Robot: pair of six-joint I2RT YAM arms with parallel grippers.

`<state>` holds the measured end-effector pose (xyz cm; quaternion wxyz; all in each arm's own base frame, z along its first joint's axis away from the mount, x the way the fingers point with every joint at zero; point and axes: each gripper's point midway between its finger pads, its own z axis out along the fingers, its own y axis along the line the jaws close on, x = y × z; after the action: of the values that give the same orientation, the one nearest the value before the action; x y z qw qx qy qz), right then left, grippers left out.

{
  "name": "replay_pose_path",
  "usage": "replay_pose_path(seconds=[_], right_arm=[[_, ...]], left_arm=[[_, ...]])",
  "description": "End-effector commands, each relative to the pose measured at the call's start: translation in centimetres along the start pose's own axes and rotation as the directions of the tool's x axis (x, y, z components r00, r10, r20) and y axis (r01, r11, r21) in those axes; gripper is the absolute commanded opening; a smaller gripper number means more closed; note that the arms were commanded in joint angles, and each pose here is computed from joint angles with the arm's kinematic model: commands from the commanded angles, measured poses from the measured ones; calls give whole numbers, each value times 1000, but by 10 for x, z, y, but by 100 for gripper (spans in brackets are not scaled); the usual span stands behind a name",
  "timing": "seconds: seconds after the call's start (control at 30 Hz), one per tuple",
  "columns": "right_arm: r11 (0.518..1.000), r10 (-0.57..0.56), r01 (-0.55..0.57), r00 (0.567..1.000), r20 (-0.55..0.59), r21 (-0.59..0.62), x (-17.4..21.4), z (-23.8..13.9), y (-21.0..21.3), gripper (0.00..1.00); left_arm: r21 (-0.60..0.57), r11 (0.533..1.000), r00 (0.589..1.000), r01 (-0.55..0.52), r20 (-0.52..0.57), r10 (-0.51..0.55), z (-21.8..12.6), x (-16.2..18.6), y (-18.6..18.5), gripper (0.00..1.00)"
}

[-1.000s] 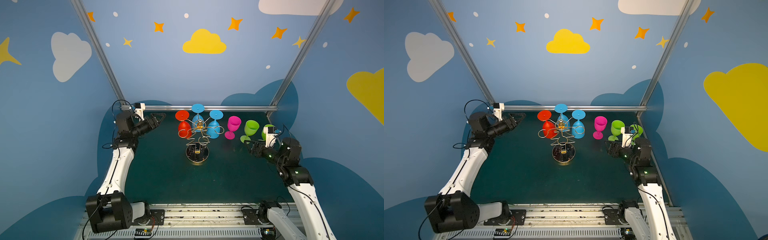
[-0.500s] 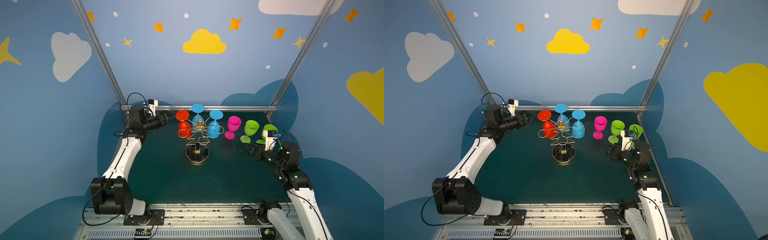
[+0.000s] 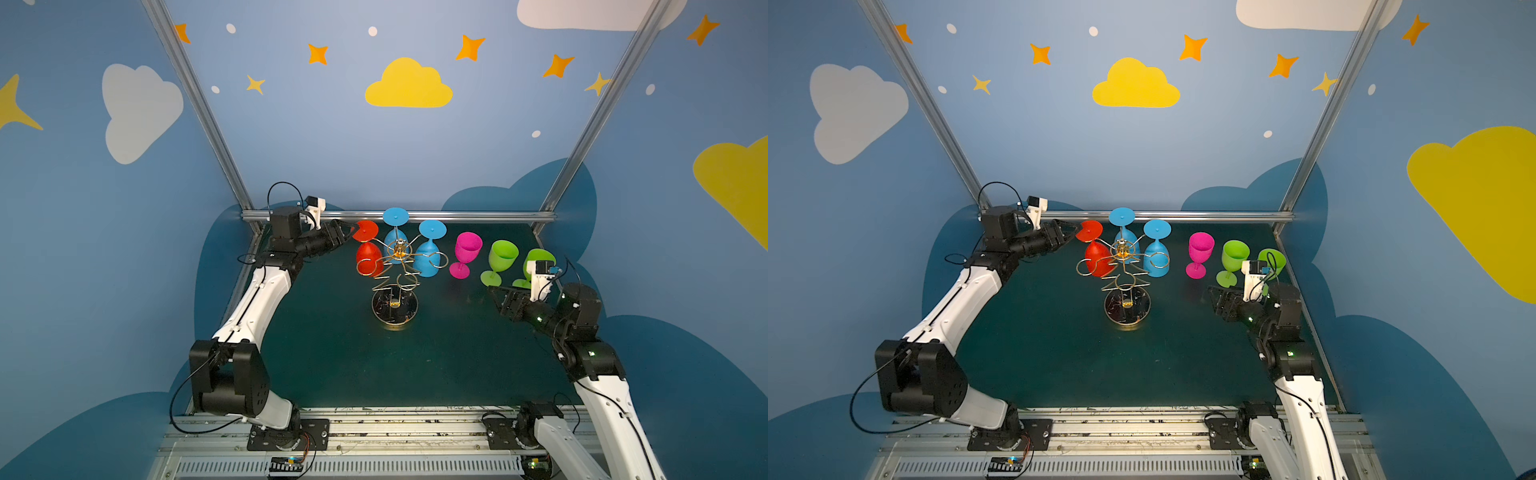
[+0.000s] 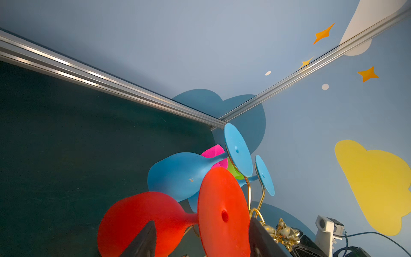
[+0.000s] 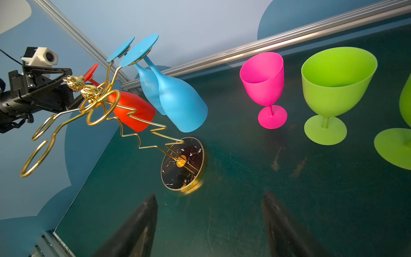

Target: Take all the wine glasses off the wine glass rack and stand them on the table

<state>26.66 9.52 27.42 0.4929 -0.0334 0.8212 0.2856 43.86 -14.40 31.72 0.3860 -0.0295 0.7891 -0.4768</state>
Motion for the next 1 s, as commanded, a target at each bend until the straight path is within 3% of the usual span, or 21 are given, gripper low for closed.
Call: replay_pose_path(seconds=[0.0, 0.67, 0.97], right_arm=[[1000, -4, 5, 1000, 13, -13, -5, -3, 6, 74], [1000, -7, 7, 1000, 16, 2, -3, -7, 5, 74], [1000, -11, 11, 1000, 23, 6, -4, -9, 5, 74]], left_arm=[[-5, 1000, 1000, -24, 1, 24, 4, -4, -2, 62], [-45, 999, 1000, -24, 16, 25, -2, -8, 6, 36], [-11, 1000, 999, -15, 34, 15, -6, -13, -4, 29]])
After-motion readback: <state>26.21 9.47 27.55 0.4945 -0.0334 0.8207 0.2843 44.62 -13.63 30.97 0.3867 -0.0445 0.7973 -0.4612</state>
